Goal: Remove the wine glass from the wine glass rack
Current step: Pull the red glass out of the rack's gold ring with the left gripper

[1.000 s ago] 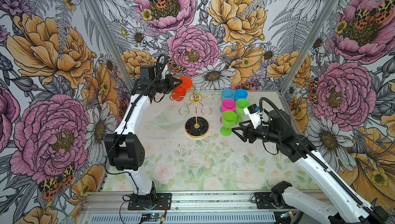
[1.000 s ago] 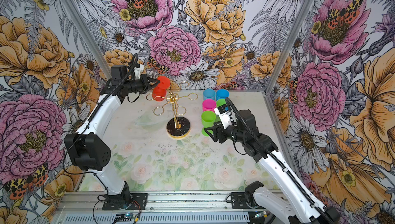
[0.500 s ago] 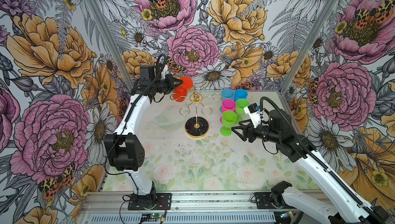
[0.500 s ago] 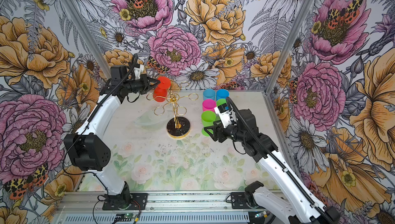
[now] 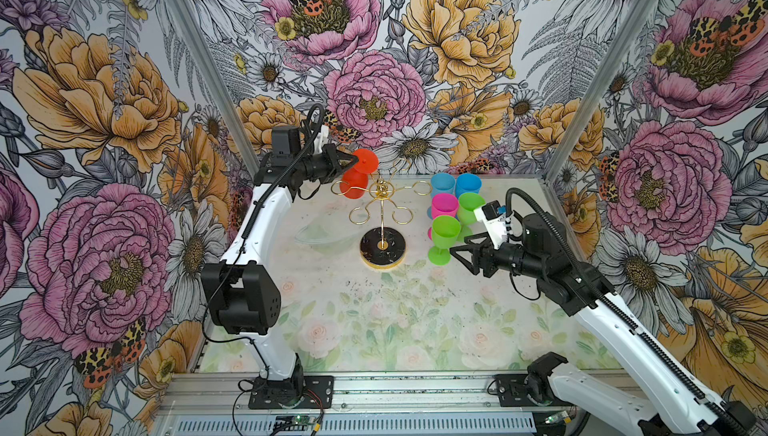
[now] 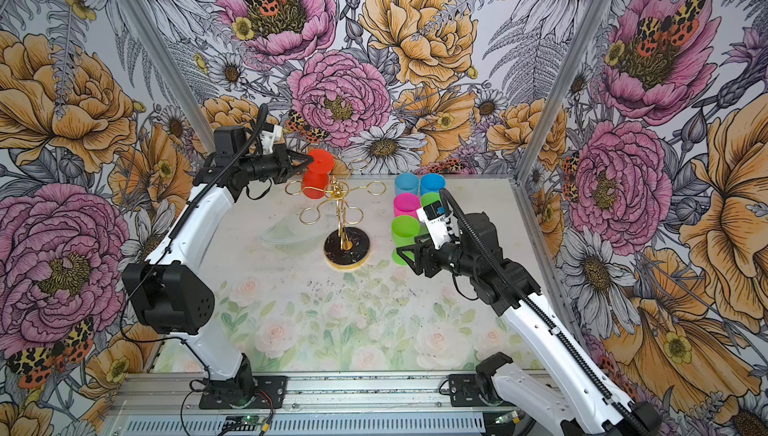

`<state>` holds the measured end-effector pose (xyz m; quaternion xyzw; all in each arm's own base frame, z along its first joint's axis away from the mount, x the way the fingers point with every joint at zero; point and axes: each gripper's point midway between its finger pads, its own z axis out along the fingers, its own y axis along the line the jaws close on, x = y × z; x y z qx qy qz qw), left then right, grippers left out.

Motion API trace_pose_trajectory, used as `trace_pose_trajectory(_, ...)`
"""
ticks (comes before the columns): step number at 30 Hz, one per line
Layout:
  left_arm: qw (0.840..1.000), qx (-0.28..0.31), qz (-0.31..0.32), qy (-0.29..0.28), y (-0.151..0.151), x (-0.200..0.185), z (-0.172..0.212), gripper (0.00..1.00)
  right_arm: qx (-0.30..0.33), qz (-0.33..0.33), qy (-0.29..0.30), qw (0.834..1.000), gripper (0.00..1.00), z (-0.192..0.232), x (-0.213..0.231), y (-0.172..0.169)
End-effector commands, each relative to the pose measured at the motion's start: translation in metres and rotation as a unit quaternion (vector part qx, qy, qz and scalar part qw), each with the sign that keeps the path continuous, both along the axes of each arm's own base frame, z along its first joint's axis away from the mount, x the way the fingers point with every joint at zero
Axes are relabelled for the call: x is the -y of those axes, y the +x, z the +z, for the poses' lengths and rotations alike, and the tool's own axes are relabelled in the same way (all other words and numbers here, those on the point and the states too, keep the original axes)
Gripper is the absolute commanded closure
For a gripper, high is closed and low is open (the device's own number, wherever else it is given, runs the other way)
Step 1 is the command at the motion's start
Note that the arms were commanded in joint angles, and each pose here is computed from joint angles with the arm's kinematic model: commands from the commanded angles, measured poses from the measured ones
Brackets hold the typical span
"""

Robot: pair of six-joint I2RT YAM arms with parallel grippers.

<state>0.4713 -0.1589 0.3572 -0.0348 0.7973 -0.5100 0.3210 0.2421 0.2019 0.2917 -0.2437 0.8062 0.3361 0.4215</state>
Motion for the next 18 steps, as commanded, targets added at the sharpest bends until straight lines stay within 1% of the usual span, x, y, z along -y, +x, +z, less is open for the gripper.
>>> trace_pose_trajectory(1, 1.0, 0.007, -0.024, -0.015, -0.016, 0.01, 0.015, 1.0, 0.014, 0.005, 0.012, 1.0, 0.34, 0.008, -0.002, -0.003)
trace_pose_trajectory(18, 0.998, -0.006, -0.051, -0.02, -0.019, 0.023, 0.004, 1.0, 0.017, 0.002, 0.012, 1.0, 0.34, 0.008, 0.0, -0.003)
